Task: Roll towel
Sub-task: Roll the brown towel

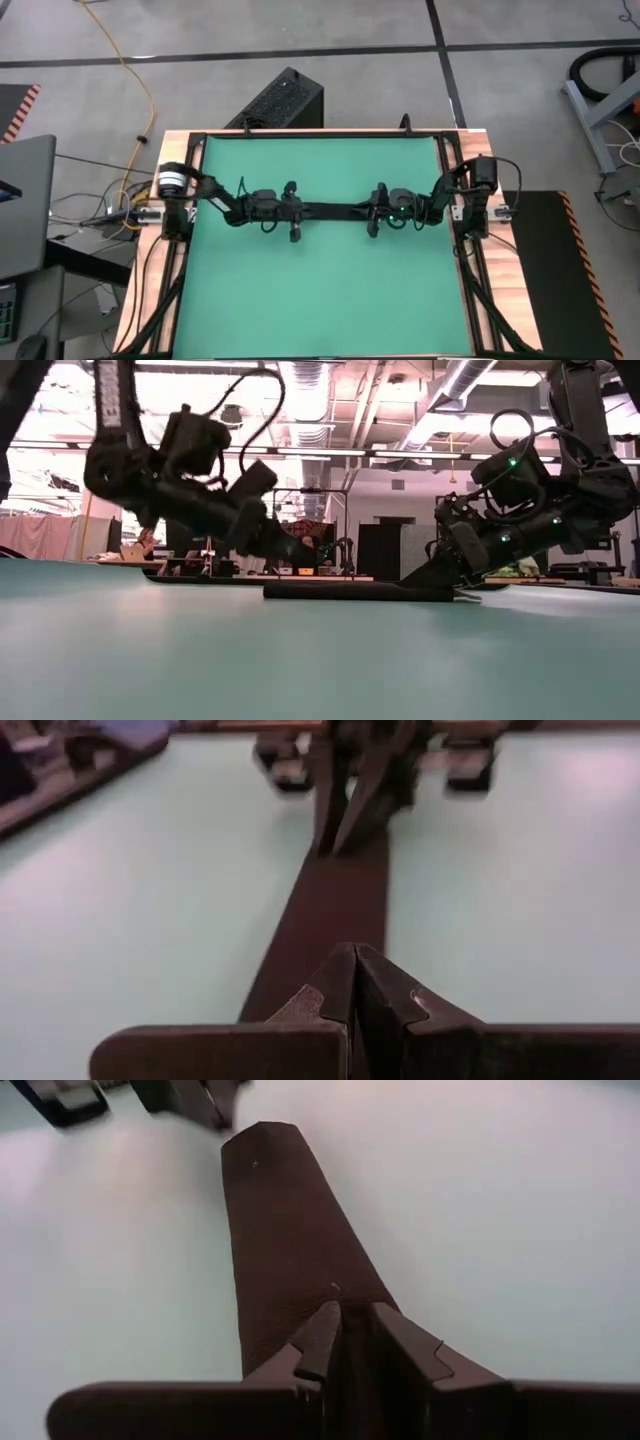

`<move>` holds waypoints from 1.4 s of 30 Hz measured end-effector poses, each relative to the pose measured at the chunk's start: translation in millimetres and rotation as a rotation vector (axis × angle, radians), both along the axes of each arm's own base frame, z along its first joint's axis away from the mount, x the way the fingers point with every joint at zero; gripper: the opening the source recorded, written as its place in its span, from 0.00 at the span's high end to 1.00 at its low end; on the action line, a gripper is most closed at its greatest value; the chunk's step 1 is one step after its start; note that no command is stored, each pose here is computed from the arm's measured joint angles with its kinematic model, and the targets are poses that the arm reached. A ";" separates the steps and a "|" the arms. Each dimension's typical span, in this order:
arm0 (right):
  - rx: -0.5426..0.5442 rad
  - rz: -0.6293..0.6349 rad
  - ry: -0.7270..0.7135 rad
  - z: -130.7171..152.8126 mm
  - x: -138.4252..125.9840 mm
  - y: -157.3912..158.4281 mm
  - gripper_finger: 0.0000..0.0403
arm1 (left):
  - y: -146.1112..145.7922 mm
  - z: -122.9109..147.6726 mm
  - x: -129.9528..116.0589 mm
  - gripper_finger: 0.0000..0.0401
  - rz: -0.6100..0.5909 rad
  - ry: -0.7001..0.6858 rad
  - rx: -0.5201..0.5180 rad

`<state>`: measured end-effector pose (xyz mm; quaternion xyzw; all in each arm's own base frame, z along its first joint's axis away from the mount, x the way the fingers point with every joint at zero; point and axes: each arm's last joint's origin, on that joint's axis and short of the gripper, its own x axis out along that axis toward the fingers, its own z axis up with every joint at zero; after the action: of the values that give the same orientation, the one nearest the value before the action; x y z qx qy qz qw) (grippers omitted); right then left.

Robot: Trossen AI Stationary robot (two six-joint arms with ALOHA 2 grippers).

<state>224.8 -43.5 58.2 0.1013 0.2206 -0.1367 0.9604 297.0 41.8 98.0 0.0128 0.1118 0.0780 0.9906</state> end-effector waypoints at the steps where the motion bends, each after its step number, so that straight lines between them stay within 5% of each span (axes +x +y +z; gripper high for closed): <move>1: 0.003 -0.001 -0.002 0.1 0.0 0.0 0.80 | 0.0 -6.8 1.6 1.00 0.014 0.014 -0.006; 8: 0.007 0.005 0.002 -0.3 0.3 2.2 0.80 | 4.4 -32.3 8.7 1.00 0.146 0.044 -0.040; 21: -0.001 0.012 -0.003 0.1 0.4 2.7 0.80 | 2.5 -34.5 -2.7 1.00 0.183 0.052 -0.101; 32: -0.029 -0.001 -0.121 12.7 4.8 1.8 0.80 | 1.4 -22.1 -0.4 1.00 0.135 -0.061 -0.126; 42: -0.069 0.006 -0.161 41.0 3.5 1.5 0.80 | 1.0 22.1 -0.7 1.00 0.120 -0.144 -0.100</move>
<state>228.3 -42.0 99.2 0.0781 0.1381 -0.1326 0.9784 296.3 42.8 120.1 -0.0491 0.0447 0.1324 0.9890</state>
